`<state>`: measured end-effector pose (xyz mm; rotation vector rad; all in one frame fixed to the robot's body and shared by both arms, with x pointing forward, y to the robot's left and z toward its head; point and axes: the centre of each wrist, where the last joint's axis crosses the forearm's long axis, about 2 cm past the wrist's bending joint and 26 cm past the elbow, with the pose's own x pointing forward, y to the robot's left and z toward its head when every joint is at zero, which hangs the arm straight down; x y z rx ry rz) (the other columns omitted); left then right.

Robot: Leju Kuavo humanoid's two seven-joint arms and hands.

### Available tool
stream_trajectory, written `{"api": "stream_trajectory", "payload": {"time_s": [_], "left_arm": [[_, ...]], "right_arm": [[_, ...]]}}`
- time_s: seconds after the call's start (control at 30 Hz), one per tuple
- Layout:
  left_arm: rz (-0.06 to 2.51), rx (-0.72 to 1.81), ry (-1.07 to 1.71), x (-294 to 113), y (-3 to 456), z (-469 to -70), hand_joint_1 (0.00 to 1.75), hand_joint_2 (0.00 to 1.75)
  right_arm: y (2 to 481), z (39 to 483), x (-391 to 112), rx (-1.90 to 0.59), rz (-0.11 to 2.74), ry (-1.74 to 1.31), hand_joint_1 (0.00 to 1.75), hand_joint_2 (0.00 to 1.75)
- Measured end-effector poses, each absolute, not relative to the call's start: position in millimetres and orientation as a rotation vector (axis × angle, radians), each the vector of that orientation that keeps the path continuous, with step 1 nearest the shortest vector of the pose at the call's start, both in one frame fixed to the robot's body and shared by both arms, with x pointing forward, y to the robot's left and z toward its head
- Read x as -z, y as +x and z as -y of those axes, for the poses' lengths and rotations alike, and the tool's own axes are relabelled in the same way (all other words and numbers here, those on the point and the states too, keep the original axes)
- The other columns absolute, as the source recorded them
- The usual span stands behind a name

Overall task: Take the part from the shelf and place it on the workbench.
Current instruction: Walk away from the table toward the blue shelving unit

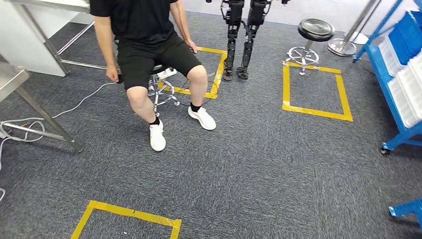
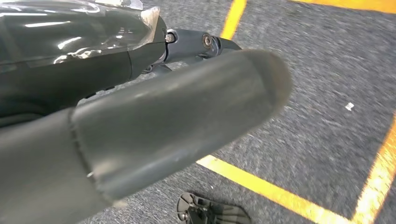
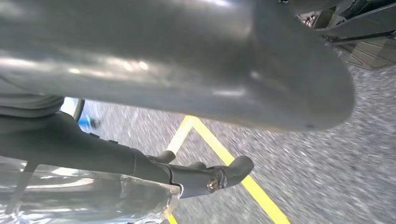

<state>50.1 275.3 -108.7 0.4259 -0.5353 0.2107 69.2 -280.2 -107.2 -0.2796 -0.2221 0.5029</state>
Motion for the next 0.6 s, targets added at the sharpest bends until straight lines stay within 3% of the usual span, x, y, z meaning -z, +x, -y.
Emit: {"api": "stream_trajectory", "payload": {"time_s": [0.6], "left_arm": [[0.629, -0.112, 0.355, 109, 51, -278, 0.00, 0.00]], "right_arm": [[66, 288, 108, -0.378, 0.224, -0.274, 0.00, 0.00]]}}
